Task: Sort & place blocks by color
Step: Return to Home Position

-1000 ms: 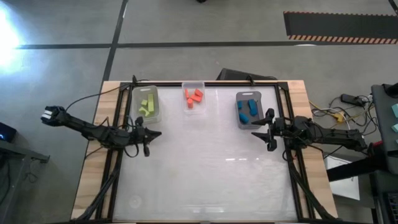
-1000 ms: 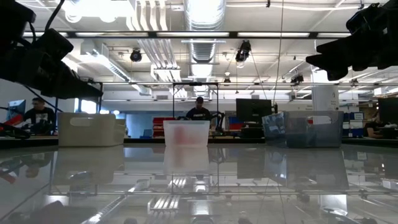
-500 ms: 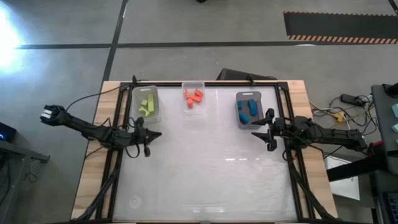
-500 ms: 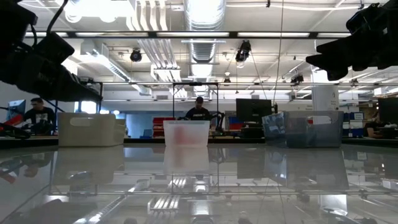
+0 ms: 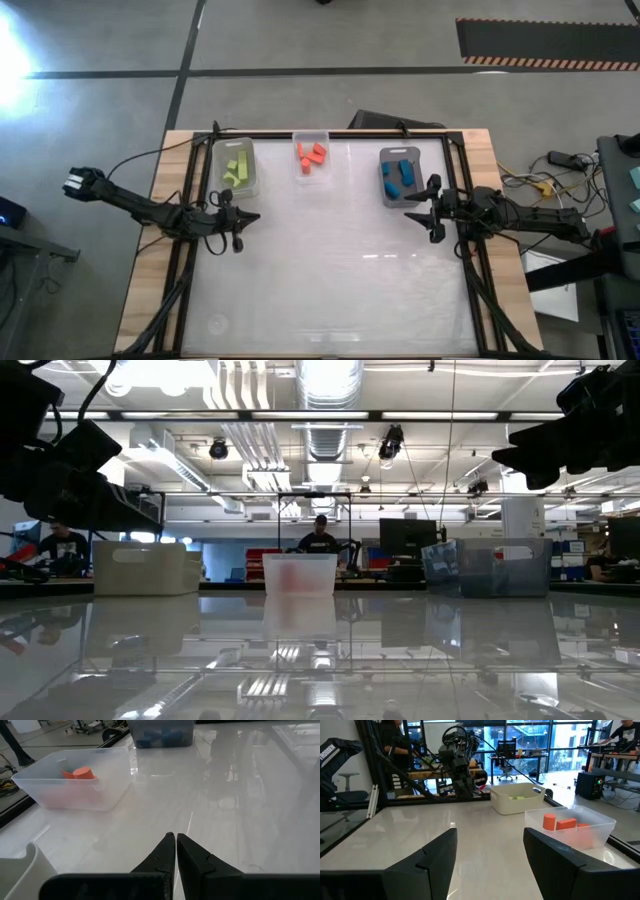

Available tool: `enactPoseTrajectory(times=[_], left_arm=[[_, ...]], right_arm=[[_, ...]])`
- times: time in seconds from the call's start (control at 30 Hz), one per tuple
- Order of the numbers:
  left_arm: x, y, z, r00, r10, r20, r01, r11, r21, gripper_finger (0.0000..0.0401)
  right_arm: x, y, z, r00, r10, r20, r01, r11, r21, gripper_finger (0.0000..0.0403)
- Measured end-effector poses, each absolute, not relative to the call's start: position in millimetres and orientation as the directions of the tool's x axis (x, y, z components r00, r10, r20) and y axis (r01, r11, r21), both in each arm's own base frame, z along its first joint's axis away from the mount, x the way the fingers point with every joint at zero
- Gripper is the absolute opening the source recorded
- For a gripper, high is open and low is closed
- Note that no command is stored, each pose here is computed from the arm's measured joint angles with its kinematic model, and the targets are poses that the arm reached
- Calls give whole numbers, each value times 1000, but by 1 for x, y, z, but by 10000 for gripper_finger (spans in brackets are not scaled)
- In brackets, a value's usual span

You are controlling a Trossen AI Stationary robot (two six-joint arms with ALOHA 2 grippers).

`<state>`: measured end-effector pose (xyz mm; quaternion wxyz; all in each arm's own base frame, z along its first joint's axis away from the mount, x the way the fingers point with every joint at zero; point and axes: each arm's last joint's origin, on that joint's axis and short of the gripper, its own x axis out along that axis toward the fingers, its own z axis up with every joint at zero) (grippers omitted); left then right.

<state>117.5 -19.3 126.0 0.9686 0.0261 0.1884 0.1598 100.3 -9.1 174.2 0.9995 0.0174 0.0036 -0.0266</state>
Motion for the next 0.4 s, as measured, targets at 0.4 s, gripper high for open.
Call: enactPoseTrajectory(times=[0.4], left_arm=[[118, -20, 122, 862, 323, -390, -293, 946, 136, 1]], right_arm=[[100, -9, 174, 999, -53, -9, 54, 998, 35, 219]])
